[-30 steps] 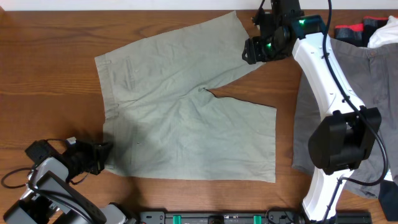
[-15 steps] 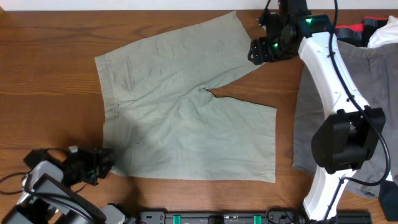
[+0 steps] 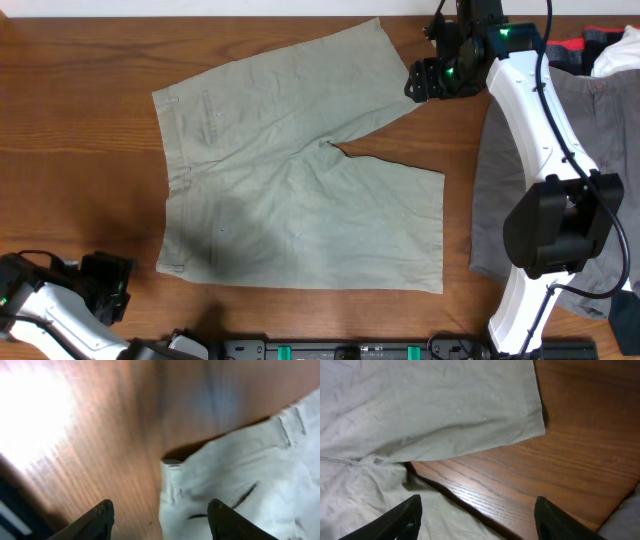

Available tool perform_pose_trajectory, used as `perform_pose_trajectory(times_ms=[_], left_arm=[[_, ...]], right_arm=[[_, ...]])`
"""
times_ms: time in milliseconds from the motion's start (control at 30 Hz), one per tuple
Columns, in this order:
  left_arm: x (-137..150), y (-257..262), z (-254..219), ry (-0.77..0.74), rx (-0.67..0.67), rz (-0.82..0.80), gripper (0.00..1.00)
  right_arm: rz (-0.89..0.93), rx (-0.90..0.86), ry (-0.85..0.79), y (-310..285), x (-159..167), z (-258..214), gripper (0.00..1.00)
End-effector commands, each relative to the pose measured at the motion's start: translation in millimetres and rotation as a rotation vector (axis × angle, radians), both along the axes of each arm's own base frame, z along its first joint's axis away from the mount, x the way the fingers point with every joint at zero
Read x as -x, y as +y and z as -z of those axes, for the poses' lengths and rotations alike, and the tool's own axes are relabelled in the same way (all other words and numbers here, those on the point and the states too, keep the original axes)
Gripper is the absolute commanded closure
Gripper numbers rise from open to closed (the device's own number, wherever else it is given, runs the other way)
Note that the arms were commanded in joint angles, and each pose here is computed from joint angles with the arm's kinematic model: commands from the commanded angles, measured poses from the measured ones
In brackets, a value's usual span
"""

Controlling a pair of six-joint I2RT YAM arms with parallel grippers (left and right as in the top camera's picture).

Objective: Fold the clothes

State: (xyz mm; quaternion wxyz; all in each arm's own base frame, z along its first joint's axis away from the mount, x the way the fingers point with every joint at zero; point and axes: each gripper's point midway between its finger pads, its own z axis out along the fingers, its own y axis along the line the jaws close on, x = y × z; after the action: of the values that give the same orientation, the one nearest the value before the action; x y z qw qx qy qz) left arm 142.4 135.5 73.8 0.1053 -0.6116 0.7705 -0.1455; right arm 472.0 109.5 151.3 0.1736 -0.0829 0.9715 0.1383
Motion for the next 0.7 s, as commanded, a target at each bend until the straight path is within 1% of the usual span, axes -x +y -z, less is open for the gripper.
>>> perform_pose_trajectory(times_ms=[0, 200, 400, 533, 667], left_arm=[[16.8, 2.3, 13.9, 0.099, 0.006, -0.054, 0.38], [21.2, 9.6, 31.7, 0.158, 0.018, -0.056, 0.41], [20.2, -1.5, 59.4, 0.175, 0.060, -0.029, 0.41], [6.9, -13.8, 71.7, 0.135, 0.079, -0.003, 0.41], [-10.7, -13.2, 76.7, 0.096, 0.024, 0.045, 0.41]], right_arm=[[0.030, -0.005, 0.027, -1.2, 2.6, 3.1, 0.30], [0.050, -0.009, 0.054, -1.6, 7.5, 4.9, 0.30], [0.075, -0.018, 0.083, -0.8, 12.1, 6.4, 0.30], [0.074, -0.020, 0.093, -0.4, 14.5, 6.9, 0.29], [0.065, -0.029, 0.101, 3.4, 16.8, 6.9, 0.29]])
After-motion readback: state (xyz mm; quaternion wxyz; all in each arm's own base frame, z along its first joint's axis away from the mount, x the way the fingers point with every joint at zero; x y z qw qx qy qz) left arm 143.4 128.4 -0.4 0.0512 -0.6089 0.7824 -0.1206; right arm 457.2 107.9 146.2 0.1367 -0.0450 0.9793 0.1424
